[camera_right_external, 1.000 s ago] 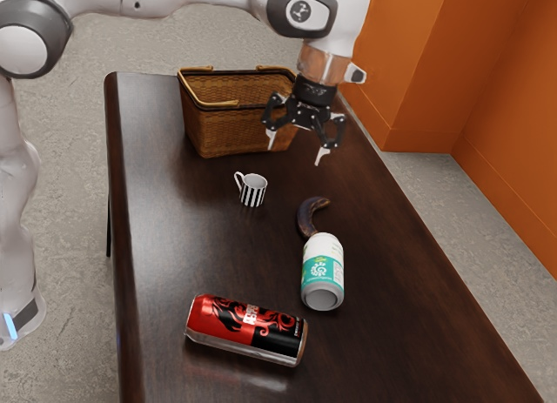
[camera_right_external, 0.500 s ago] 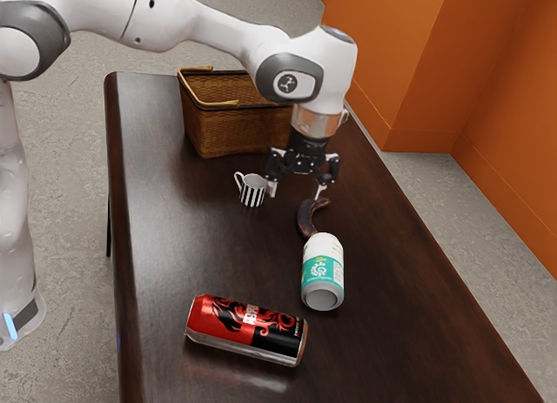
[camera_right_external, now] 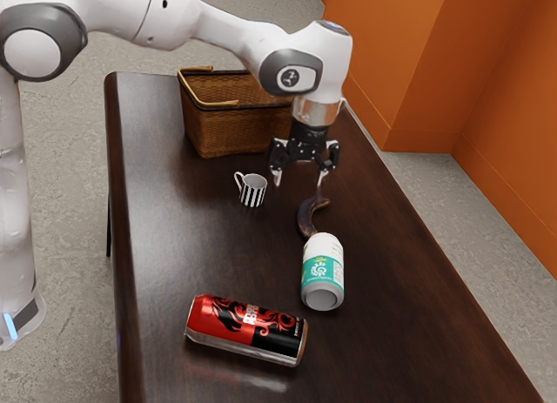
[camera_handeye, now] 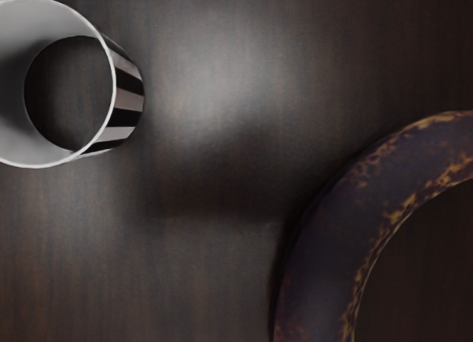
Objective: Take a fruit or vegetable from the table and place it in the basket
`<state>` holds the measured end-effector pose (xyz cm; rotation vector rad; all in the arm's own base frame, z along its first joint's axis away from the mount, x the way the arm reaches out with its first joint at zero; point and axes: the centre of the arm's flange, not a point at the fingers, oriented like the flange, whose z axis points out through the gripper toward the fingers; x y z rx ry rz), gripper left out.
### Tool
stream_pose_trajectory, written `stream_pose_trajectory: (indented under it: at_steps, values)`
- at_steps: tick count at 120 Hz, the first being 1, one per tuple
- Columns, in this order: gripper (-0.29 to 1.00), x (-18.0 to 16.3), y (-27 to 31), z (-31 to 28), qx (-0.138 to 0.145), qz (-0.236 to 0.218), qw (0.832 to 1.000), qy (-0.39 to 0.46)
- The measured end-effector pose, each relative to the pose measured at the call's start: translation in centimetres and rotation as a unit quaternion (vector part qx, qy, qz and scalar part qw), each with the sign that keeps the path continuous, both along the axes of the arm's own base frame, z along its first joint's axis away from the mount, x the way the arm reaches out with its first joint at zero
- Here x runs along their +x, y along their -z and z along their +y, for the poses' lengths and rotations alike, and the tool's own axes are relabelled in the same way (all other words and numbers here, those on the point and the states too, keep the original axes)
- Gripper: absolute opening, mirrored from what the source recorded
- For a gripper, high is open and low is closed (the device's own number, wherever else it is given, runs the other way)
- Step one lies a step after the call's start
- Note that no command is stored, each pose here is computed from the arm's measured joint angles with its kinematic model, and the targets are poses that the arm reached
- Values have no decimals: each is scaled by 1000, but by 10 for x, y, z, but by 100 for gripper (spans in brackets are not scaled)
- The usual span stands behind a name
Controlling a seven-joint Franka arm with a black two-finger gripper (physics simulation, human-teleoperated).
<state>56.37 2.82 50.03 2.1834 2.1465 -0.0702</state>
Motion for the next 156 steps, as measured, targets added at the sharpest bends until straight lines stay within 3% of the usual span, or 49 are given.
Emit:
stream_pose_trajectory:
  at_steps: [10, 27, 50, 69, 156]
  values:
    - [68, 5, 0, 18, 3, -3, 1000, -1]
    - [70, 10, -3, 35, 37, -9, 998, 53]
    - [70, 16, 3, -9, 50, -9, 985, 166]
    - [70, 27, 12, -32, 50, -11, 972, 228]
    - [70, 30, 69, -13, 14, -30, 960, 277]
